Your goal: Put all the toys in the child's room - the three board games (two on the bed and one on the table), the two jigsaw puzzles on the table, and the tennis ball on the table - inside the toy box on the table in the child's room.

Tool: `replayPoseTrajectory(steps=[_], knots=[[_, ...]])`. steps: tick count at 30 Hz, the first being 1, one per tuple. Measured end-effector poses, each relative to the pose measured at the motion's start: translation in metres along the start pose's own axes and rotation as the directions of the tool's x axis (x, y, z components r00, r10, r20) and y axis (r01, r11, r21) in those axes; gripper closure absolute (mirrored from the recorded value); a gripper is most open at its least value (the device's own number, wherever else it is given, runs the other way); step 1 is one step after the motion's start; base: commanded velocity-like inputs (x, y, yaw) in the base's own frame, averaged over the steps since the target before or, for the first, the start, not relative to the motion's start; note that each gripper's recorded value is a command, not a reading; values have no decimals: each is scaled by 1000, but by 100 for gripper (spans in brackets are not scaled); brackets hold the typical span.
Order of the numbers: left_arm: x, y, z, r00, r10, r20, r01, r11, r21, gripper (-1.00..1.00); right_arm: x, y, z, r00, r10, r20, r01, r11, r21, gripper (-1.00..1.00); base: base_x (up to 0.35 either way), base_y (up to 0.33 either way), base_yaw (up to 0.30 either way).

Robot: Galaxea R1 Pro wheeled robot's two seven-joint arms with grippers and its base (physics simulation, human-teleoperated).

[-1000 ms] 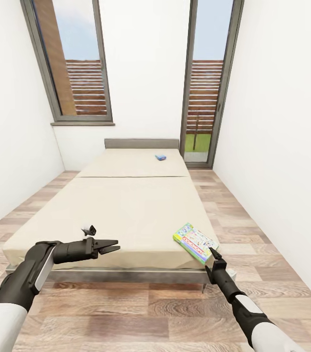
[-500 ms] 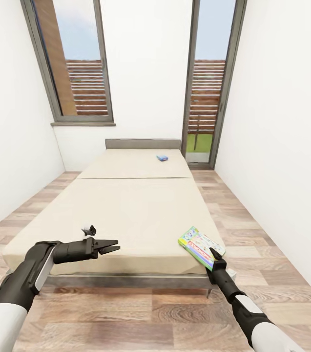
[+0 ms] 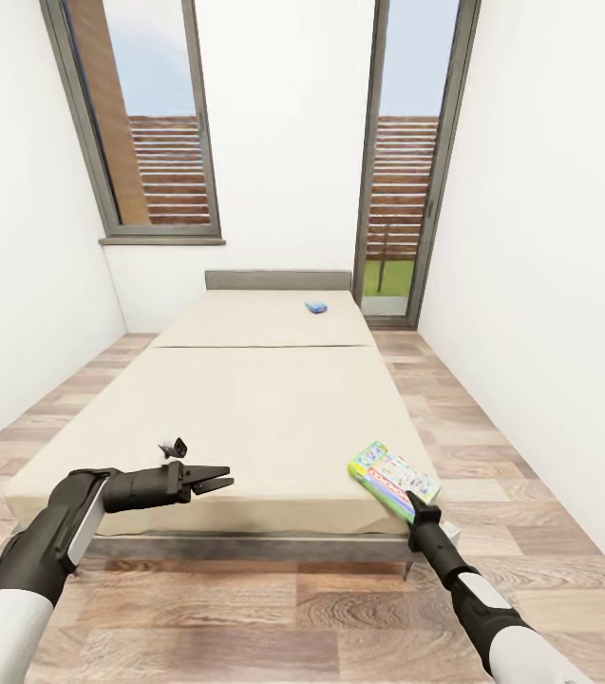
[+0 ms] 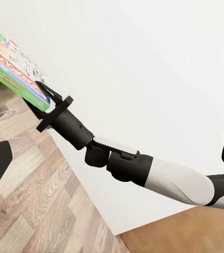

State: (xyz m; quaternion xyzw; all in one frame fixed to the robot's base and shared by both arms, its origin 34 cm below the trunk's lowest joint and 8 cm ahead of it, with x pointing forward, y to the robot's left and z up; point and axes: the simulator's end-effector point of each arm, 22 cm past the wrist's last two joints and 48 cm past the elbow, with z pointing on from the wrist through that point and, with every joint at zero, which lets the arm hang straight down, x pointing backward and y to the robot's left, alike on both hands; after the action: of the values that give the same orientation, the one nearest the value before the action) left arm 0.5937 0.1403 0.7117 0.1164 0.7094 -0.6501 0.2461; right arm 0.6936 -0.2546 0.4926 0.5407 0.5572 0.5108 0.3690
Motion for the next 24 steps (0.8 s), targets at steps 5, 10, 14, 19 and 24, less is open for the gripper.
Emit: replayPoseTrajectory(steps=[5, 10, 14, 19, 24], knots=[[0, 0, 0, 1000, 0, 1, 0, 1000, 0, -100, 0, 0, 0, 1000, 1, 1, -1, 1000, 0, 100, 0, 0, 0], [0, 0, 0, 1000, -1, 1, 1, 1000, -1, -100, 0, 0, 0, 1000, 1, 0, -1, 1000, 0, 100, 0, 0, 0], [-3, -2, -1, 1000, -5, 3, 5, 1000, -1, -100, 0, 2, 0, 1000, 0, -1, 0, 1000, 0, 100, 0, 0, 0], [-10, -10, -1, 1000, -10, 3, 10, 1000, -1, -100, 2, 13, 0, 1000, -1, -1, 1, 1000, 0, 100, 0, 0, 0], [-16, -18, 0, 1000, -13, -2, 13, 1000, -2, -100, 4, 24, 0, 1000, -16, -8, 16, 1000, 0, 100, 0, 0, 0]])
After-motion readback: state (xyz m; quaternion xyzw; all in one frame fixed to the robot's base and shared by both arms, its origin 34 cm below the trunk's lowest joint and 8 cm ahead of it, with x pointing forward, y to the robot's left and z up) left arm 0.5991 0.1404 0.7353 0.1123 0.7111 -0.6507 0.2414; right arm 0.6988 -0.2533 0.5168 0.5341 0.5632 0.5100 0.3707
